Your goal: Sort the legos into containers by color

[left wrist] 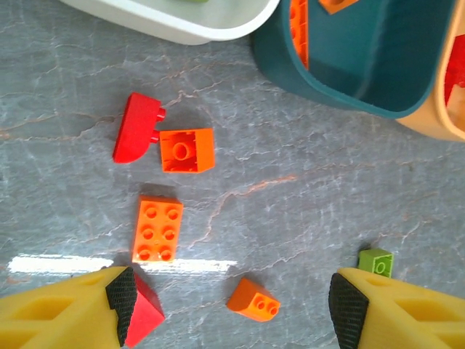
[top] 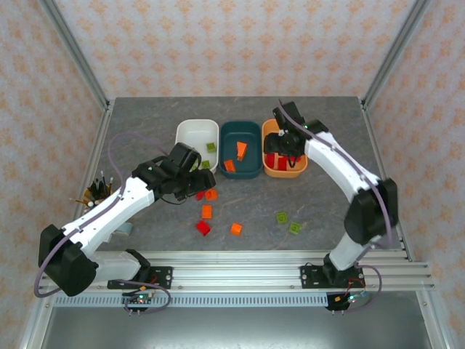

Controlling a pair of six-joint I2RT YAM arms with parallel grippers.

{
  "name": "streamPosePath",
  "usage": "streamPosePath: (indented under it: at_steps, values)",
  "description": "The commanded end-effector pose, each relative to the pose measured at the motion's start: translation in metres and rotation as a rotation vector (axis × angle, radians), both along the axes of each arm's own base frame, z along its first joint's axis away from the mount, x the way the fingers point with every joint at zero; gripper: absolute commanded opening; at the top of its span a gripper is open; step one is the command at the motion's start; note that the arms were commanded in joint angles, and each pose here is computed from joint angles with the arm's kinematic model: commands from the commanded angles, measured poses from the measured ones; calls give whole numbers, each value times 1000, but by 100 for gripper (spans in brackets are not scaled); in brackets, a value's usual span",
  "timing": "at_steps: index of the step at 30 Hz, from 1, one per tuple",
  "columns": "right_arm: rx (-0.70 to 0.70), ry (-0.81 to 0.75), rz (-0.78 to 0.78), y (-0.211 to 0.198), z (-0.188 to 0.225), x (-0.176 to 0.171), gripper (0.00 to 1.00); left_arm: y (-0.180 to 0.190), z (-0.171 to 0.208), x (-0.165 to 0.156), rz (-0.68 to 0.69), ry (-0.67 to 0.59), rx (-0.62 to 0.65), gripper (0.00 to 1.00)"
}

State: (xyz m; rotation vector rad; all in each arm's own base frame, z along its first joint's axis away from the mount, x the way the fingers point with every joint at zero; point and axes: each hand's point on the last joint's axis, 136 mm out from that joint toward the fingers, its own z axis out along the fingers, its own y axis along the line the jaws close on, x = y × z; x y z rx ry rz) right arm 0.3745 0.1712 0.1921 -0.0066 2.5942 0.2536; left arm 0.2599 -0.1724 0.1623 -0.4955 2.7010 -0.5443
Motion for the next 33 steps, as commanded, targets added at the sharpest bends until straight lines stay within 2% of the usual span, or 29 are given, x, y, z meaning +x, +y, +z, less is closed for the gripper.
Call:
streamPosePath:
  at_steps: [1, 8, 12, 15, 25, 33]
  values:
    - [115, -49, 79, 33, 10, -27, 66, 6, -28, -13, -16, 87, 67, 73]
    - [173, 59, 221, 85, -26, -102, 67, -12, -72, -1, -17, 147, 31, 75]
    - [178, 90, 261, 99, -35, -124, 67, -17, -86, 15, -2, 154, 61, 76]
    - [180, 104, 254, 98, -42, -131, 67, -24, -96, 23, 4, 160, 51, 76]
    - [159, 92, 250, 88, -40, -135, 68, -21, -129, 43, 19, 171, 138, 67]
    - [160, 101, 245, 87, -43, -137, 68, -18, -140, 54, 11, 167, 191, 54]
